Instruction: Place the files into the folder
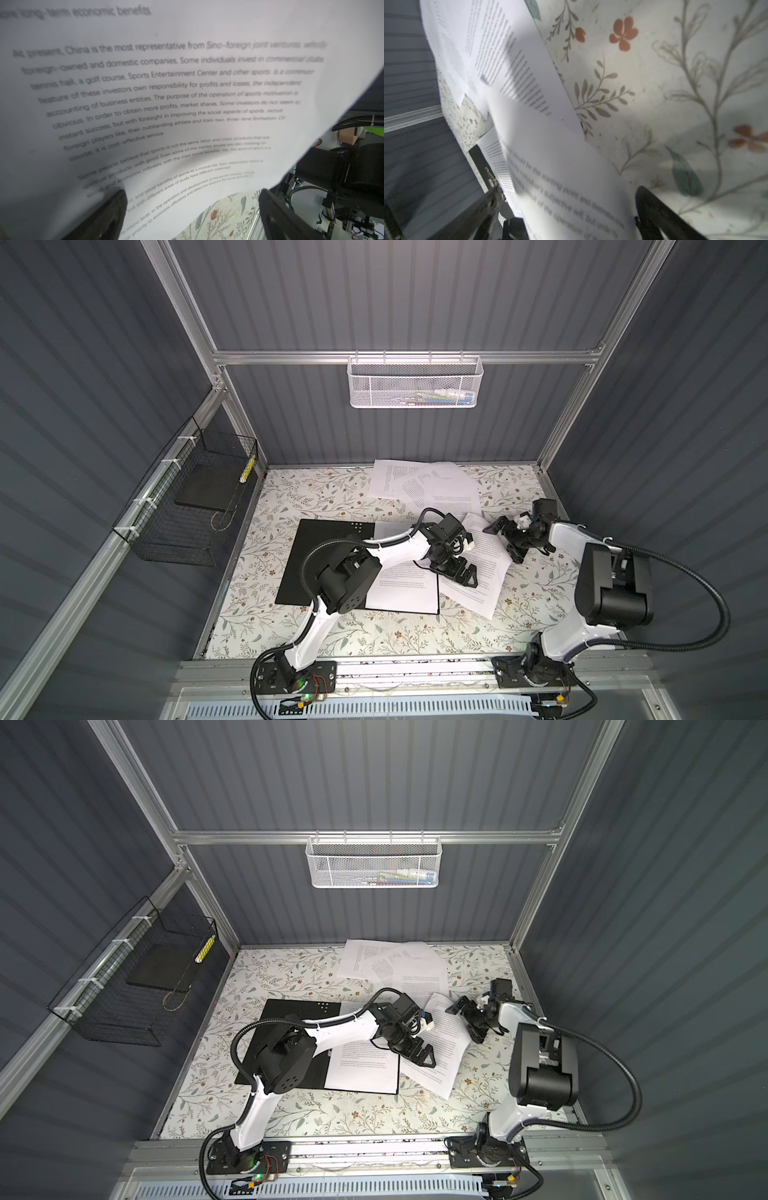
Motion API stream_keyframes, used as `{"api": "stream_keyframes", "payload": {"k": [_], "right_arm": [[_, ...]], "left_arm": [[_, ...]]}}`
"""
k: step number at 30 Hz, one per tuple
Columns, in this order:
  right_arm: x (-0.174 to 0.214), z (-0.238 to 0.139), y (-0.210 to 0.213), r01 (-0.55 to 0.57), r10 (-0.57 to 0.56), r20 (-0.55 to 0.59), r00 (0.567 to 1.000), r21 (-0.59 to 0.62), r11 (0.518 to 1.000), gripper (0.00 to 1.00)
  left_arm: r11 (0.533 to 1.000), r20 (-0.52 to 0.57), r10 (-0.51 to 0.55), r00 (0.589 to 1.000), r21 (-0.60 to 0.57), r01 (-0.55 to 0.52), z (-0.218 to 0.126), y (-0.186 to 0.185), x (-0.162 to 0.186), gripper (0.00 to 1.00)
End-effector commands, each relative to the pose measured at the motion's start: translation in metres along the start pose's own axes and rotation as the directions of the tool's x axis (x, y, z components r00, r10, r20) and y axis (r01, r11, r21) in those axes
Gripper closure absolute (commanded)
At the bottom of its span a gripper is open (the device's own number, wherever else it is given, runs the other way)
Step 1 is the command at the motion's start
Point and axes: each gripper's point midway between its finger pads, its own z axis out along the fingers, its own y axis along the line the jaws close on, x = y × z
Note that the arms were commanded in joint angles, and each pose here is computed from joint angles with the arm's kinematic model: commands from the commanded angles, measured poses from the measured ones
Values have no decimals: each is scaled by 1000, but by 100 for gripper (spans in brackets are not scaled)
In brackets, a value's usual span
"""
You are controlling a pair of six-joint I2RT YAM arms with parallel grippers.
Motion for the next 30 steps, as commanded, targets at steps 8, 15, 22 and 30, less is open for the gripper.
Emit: {"api": "stream_keyframes", "payload": {"k": [8,15,22,30], "right_arm": [[21,-25,21,-6,21,59,998,-254,967,1],[32,-19,6,-19,46,92,995,-270,963,1],[43,-16,-12,-35,66,124,990,-234,972,18],[60,-18,-34,-70,88,131,987,-136,988,42]], "left_arm": [[982,-138,-156,978,-129,139,31,62,48,0],[982,-136,-162,977,-121,146,30,62,47,0],[982,-130,-162,978,-115,147,28,61,45,0],[982,-127,-168,978,-107,155,28,61,43,0]]}}
